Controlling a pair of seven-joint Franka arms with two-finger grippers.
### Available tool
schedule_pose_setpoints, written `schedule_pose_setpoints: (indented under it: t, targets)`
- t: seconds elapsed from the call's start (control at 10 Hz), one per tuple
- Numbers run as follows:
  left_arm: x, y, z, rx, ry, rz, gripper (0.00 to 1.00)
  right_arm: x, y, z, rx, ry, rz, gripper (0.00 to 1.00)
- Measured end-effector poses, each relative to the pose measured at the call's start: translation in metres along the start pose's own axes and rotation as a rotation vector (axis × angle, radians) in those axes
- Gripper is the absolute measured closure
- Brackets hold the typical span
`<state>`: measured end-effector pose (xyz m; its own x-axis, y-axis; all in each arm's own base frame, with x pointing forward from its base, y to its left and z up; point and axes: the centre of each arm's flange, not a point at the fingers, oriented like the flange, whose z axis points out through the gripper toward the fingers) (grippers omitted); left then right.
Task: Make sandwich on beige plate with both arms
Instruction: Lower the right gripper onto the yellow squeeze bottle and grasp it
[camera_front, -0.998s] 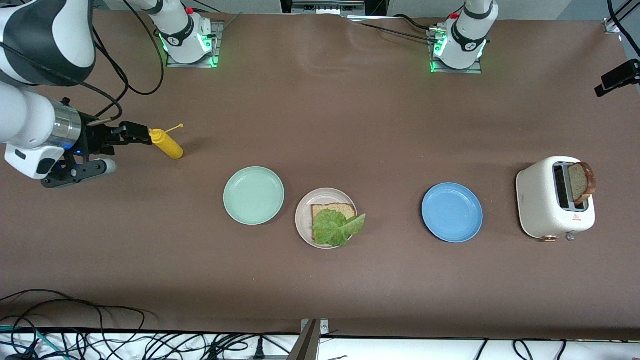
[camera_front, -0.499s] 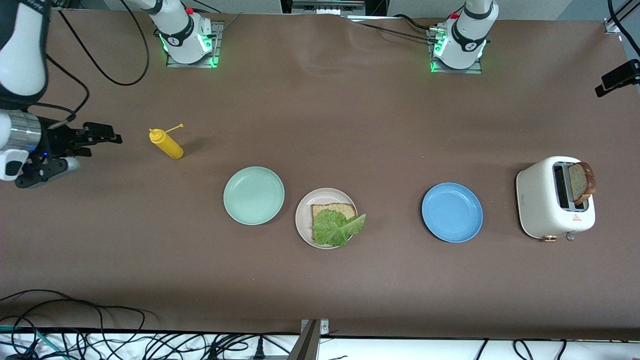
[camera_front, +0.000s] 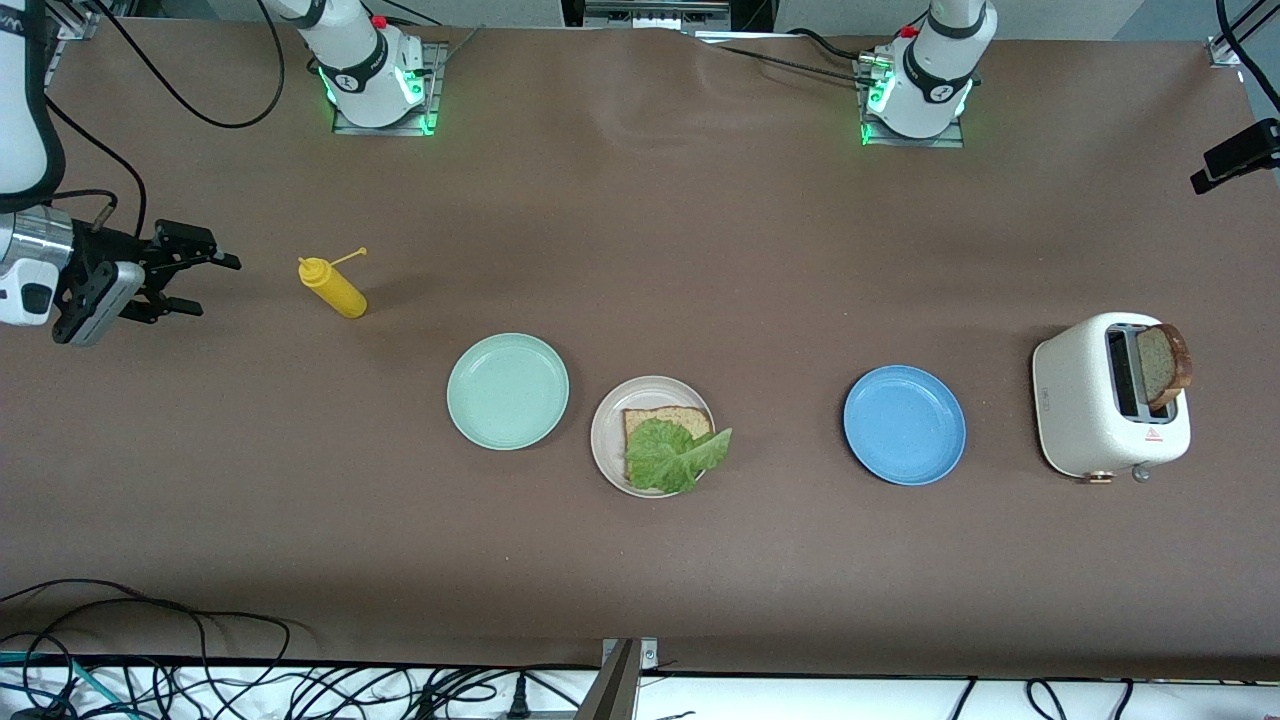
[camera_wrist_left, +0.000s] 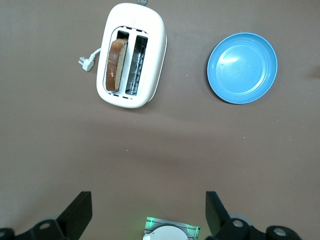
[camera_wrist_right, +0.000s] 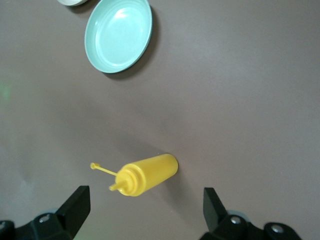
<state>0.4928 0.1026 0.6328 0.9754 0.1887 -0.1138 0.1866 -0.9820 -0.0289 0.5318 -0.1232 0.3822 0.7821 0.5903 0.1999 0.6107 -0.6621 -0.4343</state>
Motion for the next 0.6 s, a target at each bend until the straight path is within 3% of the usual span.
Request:
schedule_pose_setpoints:
  t: [0.3, 0.6]
  targets:
    - [0.000, 0.000, 0.000, 0.000, 0.000, 0.000, 0.00, -0.056, 0.022, 0.028, 0.067, 0.120, -0.175, 0.00]
    - [0.000, -0.001, 0.000, 0.000, 0.000, -0.001, 0.00, -0.100, 0.045, 0.069, 0.091, 0.257, -0.405, 0.00]
